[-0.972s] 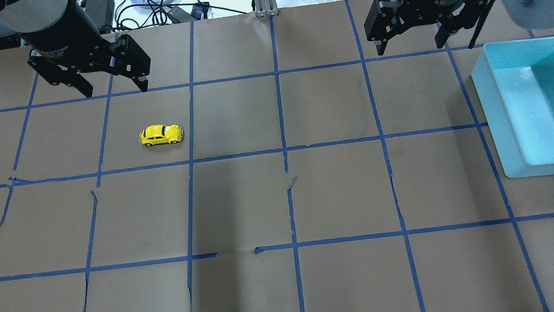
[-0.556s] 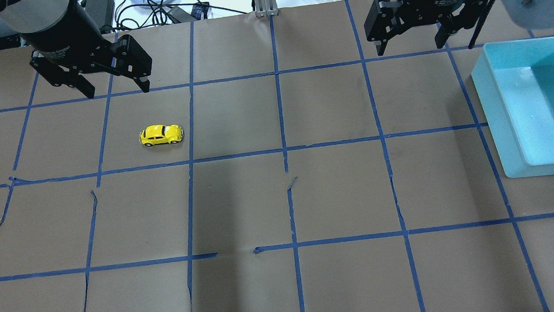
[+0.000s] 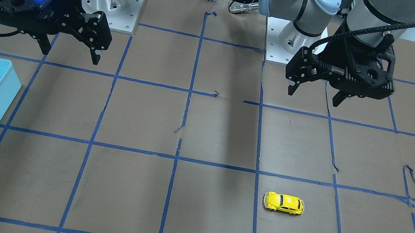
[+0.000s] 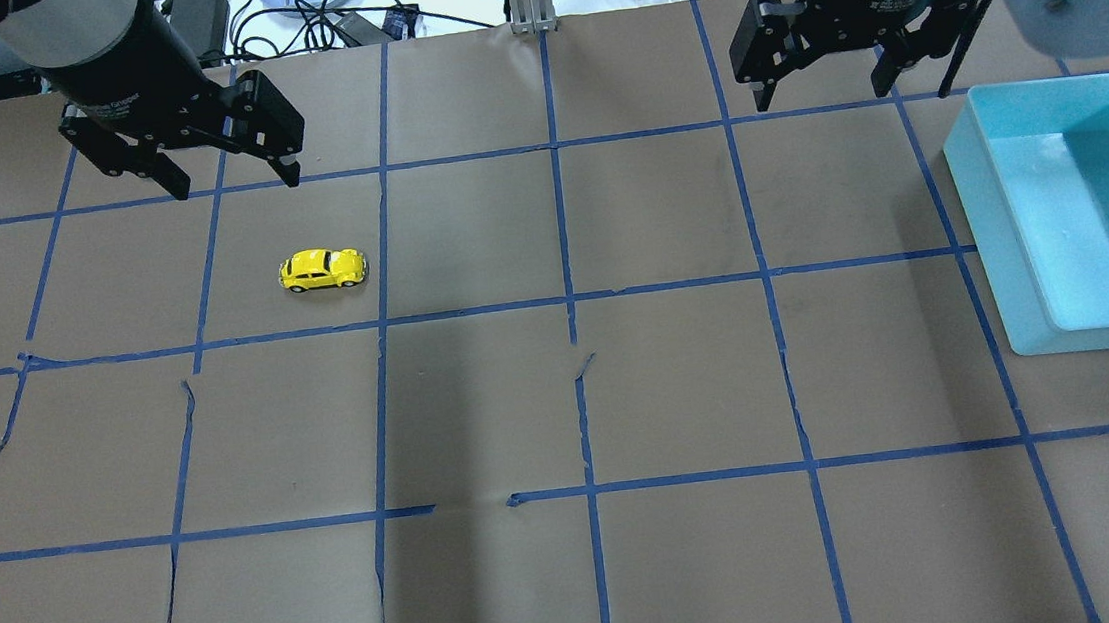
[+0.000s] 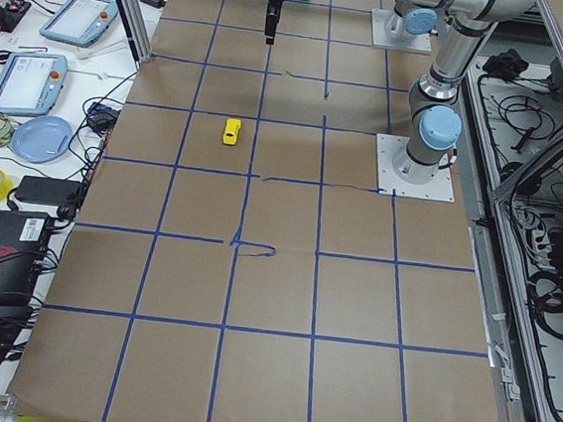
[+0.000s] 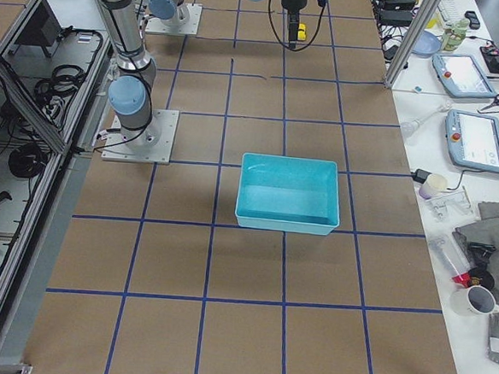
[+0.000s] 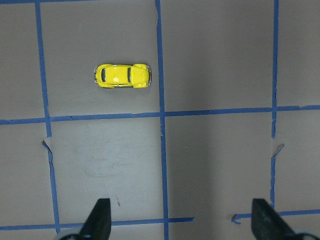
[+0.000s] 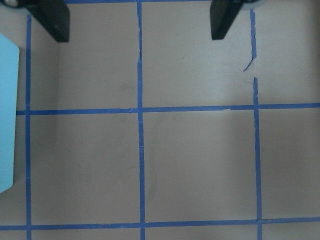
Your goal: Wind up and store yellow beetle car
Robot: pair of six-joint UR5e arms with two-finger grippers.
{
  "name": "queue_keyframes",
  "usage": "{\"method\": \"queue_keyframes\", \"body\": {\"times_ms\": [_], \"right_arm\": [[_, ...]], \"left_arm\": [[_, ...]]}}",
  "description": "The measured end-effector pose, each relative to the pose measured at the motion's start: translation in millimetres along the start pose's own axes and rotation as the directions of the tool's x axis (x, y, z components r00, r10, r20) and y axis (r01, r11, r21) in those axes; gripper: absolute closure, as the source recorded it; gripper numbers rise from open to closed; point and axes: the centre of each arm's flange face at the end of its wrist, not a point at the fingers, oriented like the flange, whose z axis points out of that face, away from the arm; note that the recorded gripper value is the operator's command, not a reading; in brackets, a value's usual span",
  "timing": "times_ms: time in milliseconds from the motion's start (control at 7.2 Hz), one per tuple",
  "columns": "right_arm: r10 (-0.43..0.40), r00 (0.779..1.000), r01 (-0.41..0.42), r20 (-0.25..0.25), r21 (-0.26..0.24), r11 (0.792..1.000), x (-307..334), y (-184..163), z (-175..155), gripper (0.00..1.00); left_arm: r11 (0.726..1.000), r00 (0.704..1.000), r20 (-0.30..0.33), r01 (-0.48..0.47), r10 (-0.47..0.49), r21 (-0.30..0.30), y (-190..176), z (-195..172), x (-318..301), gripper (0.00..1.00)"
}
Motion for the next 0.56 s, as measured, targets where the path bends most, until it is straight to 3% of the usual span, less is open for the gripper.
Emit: {"method": "queue_keyframes", "body": {"times_ms": [139,556], "right_arm": [[-0.001,1.000,0.001,0.000,0.000,1.000,0,0,0,0.00],[-0.001,1.000,0.001,0.001,0.000,1.000,-1,0,0,0.00]], "left_arm": [[1.000,1.000,-0.001,-0.004,0.004,-0.001,-1,1,0,0.07],[0.998,0.998,-0.001,-0.057,0.057,-0.024,-13,18,-5,0.08]]}}
